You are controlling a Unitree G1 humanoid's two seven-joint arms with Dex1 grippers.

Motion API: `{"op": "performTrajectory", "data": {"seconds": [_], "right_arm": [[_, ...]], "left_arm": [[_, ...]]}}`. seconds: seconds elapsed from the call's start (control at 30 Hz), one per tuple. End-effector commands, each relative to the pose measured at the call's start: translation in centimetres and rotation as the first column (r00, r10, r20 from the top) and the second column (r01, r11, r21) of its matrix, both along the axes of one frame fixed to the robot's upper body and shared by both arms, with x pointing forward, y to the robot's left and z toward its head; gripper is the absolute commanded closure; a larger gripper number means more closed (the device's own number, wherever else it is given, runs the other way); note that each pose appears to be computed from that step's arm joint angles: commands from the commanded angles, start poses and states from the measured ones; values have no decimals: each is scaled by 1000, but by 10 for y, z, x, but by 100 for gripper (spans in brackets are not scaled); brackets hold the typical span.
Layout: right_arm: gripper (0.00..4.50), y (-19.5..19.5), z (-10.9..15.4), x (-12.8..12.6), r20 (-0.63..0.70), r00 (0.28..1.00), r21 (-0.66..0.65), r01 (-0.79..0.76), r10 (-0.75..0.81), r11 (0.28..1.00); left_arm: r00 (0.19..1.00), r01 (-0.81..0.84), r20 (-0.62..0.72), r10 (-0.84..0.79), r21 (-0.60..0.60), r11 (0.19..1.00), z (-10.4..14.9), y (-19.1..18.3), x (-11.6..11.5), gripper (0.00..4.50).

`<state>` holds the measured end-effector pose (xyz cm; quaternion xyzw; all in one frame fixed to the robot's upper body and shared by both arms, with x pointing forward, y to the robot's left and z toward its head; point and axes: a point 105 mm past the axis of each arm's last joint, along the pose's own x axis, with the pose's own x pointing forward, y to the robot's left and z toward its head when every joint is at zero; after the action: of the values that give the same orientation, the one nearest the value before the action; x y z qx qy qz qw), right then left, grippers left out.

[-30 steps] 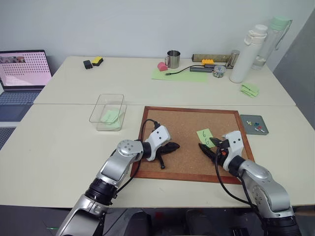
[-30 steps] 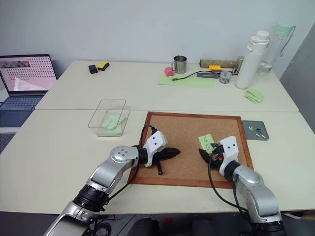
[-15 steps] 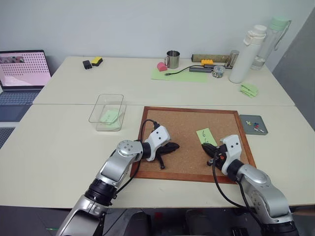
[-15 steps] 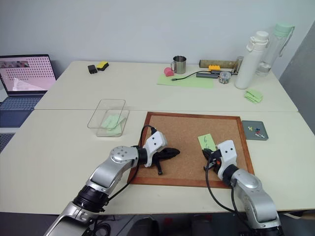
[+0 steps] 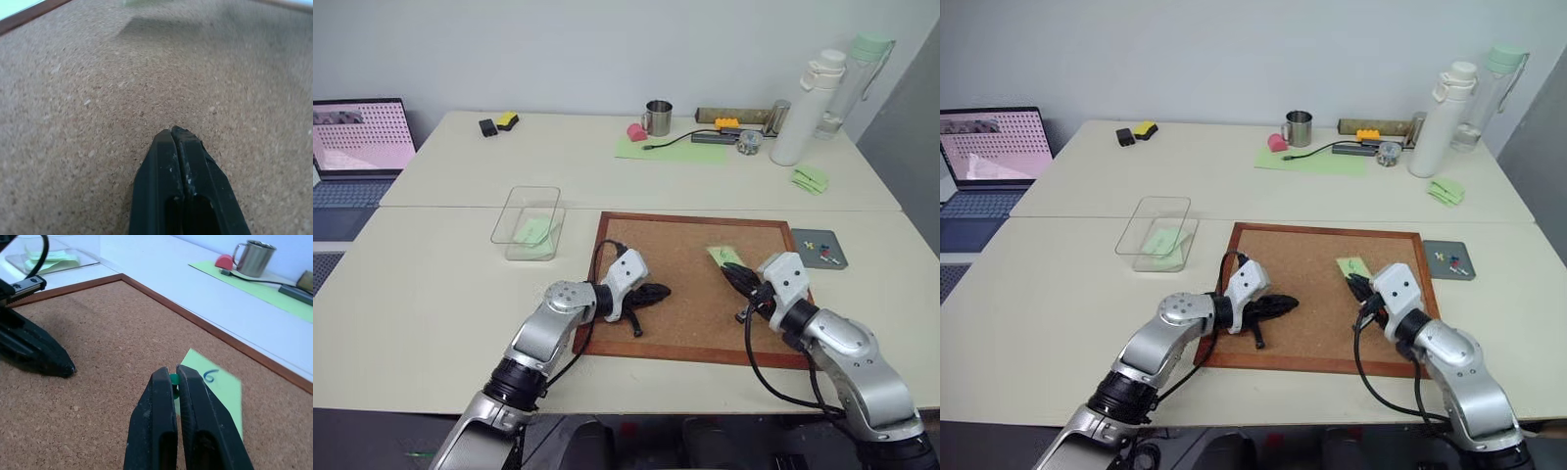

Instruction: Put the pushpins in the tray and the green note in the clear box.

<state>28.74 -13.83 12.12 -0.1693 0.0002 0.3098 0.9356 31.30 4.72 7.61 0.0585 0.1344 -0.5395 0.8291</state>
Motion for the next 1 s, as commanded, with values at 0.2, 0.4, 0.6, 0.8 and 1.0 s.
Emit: {"op": "performTrajectory", "data": {"seconds": [0.2, 0.4, 0.6, 0.8, 1.0], "right_arm": [[450, 13, 28, -6, 139, 988, -39, -60, 64, 997], [450, 21, 39, -8, 187, 979, -48, -71, 79, 996], [450, 25, 51, -7, 230, 969, -45, -77, 86, 996], [450, 36, 62, -8, 274, 953, -48, -121, 130, 992], [450, 49, 68, -14, 298, 934, -80, -181, 196, 980]], "left_arm": [[902, -145, -413, -128, -567, 811, 83, -8, -5, 287], [821, -226, -540, -186, -607, 762, 86, -7, -8, 178], [753, -298, -617, -230, -631, 717, 83, -12, -12, 53], [735, -367, -644, -212, -640, 675, 83, -16, -3, 7], [728, -391, -652, -213, -649, 652, 84, -22, 3, 7]]}}
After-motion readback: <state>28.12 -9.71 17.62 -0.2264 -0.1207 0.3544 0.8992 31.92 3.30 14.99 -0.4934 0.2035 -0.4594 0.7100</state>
